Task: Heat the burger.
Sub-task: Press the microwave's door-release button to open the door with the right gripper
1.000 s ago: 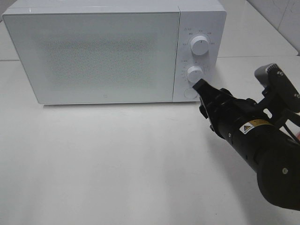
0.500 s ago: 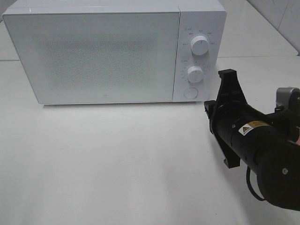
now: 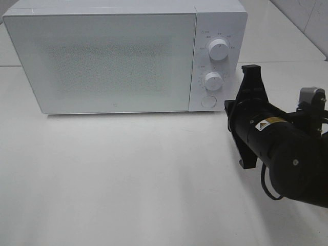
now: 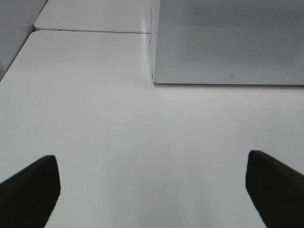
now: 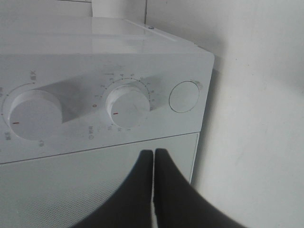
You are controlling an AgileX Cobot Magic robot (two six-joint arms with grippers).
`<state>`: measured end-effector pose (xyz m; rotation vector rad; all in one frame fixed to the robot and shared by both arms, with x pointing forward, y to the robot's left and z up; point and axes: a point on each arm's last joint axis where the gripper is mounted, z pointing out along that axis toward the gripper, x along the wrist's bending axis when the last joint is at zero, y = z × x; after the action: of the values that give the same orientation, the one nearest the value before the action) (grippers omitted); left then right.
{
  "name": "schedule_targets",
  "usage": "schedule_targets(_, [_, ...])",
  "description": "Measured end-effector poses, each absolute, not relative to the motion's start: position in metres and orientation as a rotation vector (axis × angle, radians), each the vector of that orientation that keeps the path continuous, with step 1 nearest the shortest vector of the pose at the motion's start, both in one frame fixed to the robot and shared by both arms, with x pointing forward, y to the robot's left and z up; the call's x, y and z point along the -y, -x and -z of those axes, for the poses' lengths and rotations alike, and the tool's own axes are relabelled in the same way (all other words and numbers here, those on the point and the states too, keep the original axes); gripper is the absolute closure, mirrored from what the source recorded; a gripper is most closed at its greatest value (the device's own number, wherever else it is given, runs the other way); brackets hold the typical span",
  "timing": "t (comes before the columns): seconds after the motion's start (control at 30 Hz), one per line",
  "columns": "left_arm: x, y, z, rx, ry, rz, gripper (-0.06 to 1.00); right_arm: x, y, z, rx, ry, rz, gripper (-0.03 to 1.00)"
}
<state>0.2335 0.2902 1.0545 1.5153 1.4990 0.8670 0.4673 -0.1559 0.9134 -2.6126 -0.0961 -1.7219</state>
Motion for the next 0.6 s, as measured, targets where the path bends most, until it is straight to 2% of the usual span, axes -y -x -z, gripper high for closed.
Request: schedule_targets(0.6, [-0.290, -0.234, -1.054, -1.499, -1.515, -0.867, -0.03, 0.122, -0.499, -0.876, 0.078, 2.661, 1.614, 0.97])
